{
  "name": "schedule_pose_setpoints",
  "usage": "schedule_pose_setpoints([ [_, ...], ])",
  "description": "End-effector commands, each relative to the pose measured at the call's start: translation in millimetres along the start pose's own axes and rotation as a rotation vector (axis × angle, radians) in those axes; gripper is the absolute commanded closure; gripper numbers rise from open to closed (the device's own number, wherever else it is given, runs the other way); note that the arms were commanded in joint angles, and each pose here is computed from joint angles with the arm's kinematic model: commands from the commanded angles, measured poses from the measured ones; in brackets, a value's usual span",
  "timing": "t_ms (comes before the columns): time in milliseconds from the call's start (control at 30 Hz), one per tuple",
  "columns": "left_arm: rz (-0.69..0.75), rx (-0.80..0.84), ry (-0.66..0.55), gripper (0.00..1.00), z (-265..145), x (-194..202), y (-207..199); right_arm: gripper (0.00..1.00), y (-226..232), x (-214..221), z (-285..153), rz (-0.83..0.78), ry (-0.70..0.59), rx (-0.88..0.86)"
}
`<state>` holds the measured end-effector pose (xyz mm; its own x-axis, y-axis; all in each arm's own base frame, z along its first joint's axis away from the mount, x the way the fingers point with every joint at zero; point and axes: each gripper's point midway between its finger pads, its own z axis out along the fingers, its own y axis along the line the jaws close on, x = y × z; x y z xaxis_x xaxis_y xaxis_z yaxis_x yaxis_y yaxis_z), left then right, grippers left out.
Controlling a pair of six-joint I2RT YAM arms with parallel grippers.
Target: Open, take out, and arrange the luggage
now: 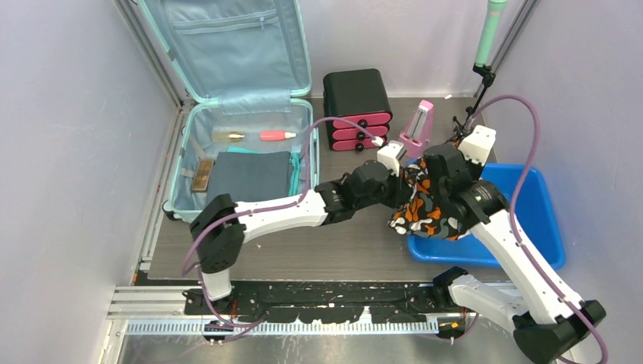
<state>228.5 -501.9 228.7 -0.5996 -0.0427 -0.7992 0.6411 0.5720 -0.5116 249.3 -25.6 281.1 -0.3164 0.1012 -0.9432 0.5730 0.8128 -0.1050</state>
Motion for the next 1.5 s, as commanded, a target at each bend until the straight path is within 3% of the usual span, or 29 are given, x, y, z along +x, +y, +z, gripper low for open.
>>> schedule_pose_setpoints([
  [0, -0.044, 0.160, -0.158, 1.00, 25.6, -24.6, -36.7, 1.00, -21.0, 4.3, 23.9, -0.003, 0.009, 0.156],
  [167, -0.003, 0.314, -0.152, 1.00, 45.0, -4.1, -66.4, 1.00, -54.3, 14.7, 47.4, 0.042, 0.023, 0.331],
  [433, 0.022, 0.375, -0.118, 1.00, 83.2, 33.2, -77.8, 1.00, -87.4, 18.1, 67.8, 0.015, 0.039, 0.460],
  [600, 0.043, 0.299, -0.109, 0.91, 100.4, 49.5, -58.1, 1.00, -81.7, 36.8, 80.6, -0.090, 0.103, 0.422],
  [800, 0.074, 0.245, -0.069, 0.61, 101.7, 56.1, -48.9, 1.00, -78.1, 52.9, 90.4, -0.102, 0.134, 0.439],
  [967, 0.079, 0.239, -0.062, 0.49, 85.9, 51.3, -53.1, 1.00, -77.8, 59.1, 102.9, -0.158, 0.146, 0.509],
  [1400, 0.125, 0.260, -0.132, 0.43, 48.0, 36.5, -71.7, 1.00, -86.9, 79.1, 107.5, -0.080, 0.137, 0.575],
  [1467, 0.141, 0.280, -0.148, 0.41, 42.9, 30.7, -80.4, 0.94, -88.4, 75.9, 105.4, -0.078, 0.134, 0.575],
])
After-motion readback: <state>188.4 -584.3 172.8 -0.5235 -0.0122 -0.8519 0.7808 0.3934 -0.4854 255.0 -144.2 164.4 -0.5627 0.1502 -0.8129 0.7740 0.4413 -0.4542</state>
